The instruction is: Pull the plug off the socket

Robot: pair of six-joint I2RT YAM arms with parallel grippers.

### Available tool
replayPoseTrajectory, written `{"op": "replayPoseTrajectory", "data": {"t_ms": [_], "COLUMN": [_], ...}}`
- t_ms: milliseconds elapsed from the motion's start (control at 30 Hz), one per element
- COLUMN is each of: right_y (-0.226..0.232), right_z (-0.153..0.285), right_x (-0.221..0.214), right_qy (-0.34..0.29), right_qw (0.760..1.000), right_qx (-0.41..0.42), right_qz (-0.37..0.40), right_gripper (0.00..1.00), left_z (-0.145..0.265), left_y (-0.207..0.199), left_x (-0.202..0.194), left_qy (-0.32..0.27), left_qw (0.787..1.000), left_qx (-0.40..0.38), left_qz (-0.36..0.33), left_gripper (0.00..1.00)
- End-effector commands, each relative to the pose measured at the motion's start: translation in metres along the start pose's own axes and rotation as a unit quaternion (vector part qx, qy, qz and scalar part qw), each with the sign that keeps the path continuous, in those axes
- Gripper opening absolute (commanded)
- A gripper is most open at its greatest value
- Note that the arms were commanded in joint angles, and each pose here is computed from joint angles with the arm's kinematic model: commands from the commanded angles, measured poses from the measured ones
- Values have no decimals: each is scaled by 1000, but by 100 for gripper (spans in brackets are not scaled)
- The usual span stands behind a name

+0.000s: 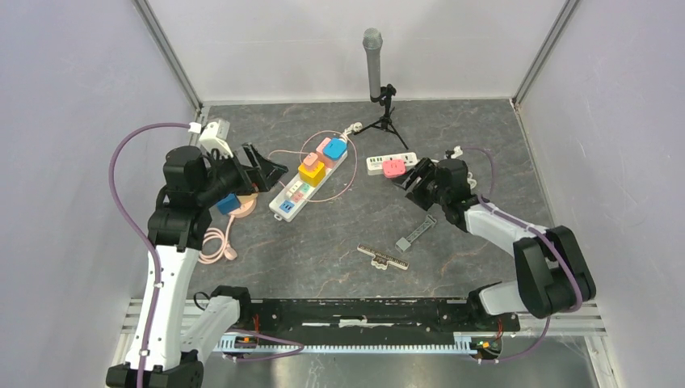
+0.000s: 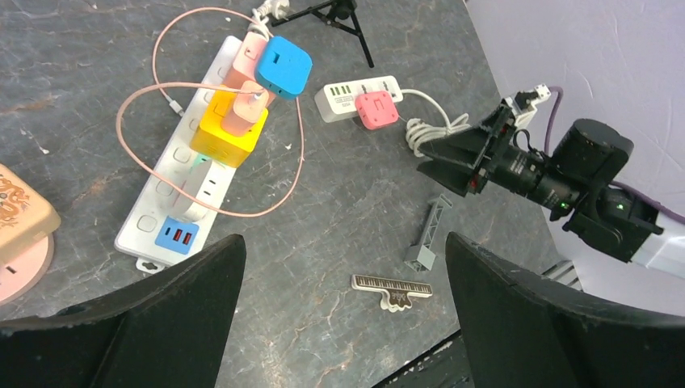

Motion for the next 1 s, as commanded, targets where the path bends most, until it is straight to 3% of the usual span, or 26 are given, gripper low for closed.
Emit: {"op": "replayPoseTrajectory", "data": {"t_ms": [0,300,567,733,800,967], "right_y": [29,11,8,-3,-6,-7], "right_z": [-18,-66,-90,-96,-96,-93], "right_x": [29,32,35,32,30,31], "right_qy": [-84,-106,-113,-126,-132,-137], "right_qw": [996,985,984,982,981,982], "right_qx": [1,-113,-116,-109,-103,-101], "right_qz": [-35,-81,-70,-87,-96,-88], "right_gripper": [75,72,73,72,68,46], "left_z": [1,-4,-11,-14,-13,-8], "left_y": [-6,-2,5,-6,-11,-13], "left_x": [-1,9,12,21,24,23], "left_qy": [7,6,9,4,-4,-24], "left_qw": [1000,1000,1000,1000,999,999], "left_qx": [-26,-4,16,-16,-32,-37], "left_qz": [-6,-12,-6,-6,-9,-12], "left_gripper": [100,100,100,100,100,100]}}
Point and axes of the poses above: each gripper's point midway between its finger pads, its own z axis back along the fingers, its own y axis along the line the jaws close on, x = y × z, the point moved 5 cm from there along z, back along the fingers
